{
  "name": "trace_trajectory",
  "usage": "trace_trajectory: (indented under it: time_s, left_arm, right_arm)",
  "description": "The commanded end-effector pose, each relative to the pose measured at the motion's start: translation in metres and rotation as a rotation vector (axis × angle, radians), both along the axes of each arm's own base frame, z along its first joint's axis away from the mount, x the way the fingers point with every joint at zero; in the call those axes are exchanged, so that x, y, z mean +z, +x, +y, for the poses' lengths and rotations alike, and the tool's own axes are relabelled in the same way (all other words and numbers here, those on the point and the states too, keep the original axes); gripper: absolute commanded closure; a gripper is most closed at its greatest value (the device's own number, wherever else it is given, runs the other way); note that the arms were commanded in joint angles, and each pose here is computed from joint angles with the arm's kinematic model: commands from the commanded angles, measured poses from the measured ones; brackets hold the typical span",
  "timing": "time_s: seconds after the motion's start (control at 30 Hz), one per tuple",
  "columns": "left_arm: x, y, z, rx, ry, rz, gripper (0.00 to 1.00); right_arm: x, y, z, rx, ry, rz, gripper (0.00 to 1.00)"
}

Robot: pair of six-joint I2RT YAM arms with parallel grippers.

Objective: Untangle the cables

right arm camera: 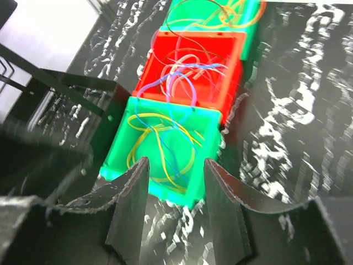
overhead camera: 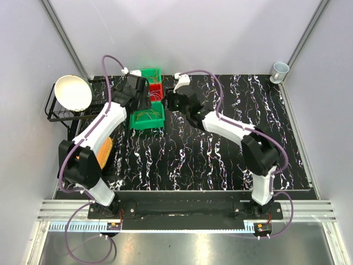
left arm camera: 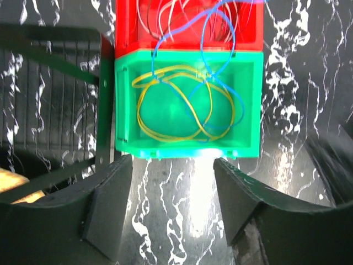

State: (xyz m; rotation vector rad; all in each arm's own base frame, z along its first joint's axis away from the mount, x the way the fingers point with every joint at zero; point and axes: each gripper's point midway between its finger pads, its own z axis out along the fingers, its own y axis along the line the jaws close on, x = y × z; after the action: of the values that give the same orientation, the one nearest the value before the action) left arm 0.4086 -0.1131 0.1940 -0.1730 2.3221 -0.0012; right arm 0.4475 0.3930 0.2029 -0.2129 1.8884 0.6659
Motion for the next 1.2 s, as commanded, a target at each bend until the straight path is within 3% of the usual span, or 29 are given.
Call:
trace_trajectory:
  time_s: [0.0, 0.33, 0.5, 1.17]
  left_arm:
    - [0.024, 0.04, 0.003, 0.027, 0.014, -0.117, 0.34]
    - [0.011, 0.103, 0.0, -0.03, 0.038, -0.108, 0.34]
    - [-0.015, 0.127, -0.011, -0.096, 0.05, -0.07, 0.33]
    - [-0.071, 0.141, 0.003, -0.089, 0.103, 0.021, 0.36]
  right_arm:
    - [0.016, -0.013, -0.041, -0.093, -0.033, -0.063, 0.47]
    - [-0.057, -0.051, -0.127, -0.131, 0.053, 0.169, 0.48]
    - [-0.07, -0.07, -0.107, 0.002, 0.124, 0.247, 0.5]
    - [-0.084, -0.072, -0.098, 0.038, 0.132, 0.292, 0.51]
